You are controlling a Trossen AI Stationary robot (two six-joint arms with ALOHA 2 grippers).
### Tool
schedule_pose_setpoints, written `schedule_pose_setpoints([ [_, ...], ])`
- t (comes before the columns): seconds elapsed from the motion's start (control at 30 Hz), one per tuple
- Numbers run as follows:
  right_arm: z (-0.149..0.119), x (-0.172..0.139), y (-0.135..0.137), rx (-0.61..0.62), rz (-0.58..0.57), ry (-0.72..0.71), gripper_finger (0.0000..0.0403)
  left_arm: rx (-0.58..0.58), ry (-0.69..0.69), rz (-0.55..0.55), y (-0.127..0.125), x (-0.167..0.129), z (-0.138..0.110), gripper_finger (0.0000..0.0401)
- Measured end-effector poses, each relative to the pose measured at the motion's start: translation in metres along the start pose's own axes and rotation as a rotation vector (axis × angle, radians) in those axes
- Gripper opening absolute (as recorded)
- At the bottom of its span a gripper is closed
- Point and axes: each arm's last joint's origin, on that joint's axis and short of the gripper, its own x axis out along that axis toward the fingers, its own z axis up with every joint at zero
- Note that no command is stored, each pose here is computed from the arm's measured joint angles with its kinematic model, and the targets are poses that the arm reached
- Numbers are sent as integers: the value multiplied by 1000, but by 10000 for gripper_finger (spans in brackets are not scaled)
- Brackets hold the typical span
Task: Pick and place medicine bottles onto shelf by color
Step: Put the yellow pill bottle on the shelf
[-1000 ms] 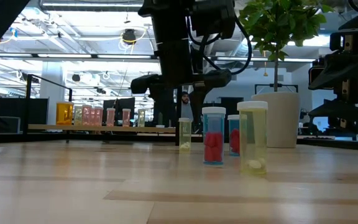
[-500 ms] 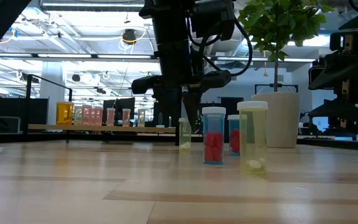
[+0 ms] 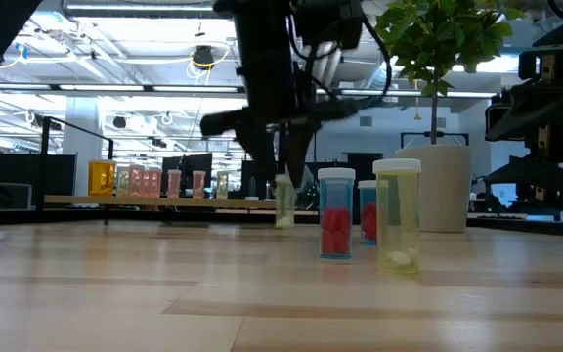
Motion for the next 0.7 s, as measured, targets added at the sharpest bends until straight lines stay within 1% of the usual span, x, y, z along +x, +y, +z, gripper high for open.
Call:
schedule_pose_setpoints([
  [0.17, 0, 0, 0, 0, 0, 0, 249, -6, -17, -3, 11, -26, 6, 113],
  [0.27, 0, 0, 0, 0, 0, 0, 249, -16, -53, 8, 21, -45, 12, 113],
  [0.47, 0, 0, 0, 0, -1, 0, 249, -29, -137, 67, 45, -75, 24, 113],
  [0.57, 0, 0, 0, 0, 0, 0, 249, -38, -159, 109, 57, -82, 31, 113],
  [0.7, 0, 0, 0, 0, 0, 0, 249, -47, -166, 144, 69, -81, 44, 112],
])
